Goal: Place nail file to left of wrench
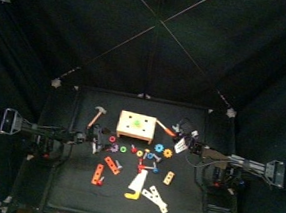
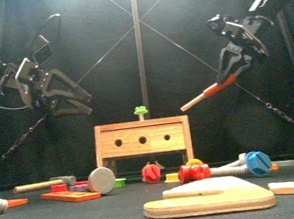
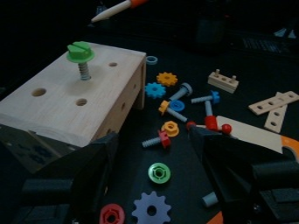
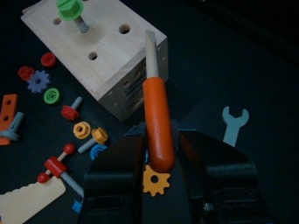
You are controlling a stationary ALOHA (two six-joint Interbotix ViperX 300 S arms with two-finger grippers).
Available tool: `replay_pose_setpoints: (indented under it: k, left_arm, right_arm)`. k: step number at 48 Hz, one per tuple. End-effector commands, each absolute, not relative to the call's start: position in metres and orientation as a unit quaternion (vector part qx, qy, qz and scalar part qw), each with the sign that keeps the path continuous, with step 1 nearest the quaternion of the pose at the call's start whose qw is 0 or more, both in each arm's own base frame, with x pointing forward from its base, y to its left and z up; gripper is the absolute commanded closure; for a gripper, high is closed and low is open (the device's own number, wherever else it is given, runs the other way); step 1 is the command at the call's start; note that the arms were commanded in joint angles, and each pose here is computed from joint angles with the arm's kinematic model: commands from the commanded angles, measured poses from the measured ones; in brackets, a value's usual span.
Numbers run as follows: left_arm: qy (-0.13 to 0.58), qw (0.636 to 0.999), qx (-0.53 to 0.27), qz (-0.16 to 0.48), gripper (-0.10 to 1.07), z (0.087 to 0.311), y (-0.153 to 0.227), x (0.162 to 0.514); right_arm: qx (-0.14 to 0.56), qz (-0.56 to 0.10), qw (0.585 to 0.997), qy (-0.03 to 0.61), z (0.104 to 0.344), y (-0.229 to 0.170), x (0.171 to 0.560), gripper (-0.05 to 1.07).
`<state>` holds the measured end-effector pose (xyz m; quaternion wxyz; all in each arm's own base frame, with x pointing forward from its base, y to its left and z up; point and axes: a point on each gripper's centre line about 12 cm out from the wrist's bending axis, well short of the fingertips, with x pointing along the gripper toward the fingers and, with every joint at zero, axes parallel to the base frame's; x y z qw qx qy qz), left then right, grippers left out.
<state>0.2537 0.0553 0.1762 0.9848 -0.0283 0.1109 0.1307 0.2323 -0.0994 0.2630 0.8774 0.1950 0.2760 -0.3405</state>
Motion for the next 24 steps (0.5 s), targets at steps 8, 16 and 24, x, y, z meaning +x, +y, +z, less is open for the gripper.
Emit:
replay_pose_setpoints:
  k: [8,16,24]
  left_arm:
    - [0.101,0.984,-0.035,0.143,-0.01,0.181,0.06,0.256]
    - [0.099,0.984,-0.035,0.147,-0.01,0.182,0.062,0.257]
    - [0.101,0.983,-0.035,0.148,-0.01,0.181,0.062,0.256]
  right_arm:
    - [0.202,-0.343,0.876,0.272,0.265,-0.1,0.232,0.52]
    - [0.221,-0.359,0.86,0.289,0.253,-0.103,0.224,0.52]
    - [0.242,-0.402,0.829,0.305,0.242,-0.111,0.211,0.52]
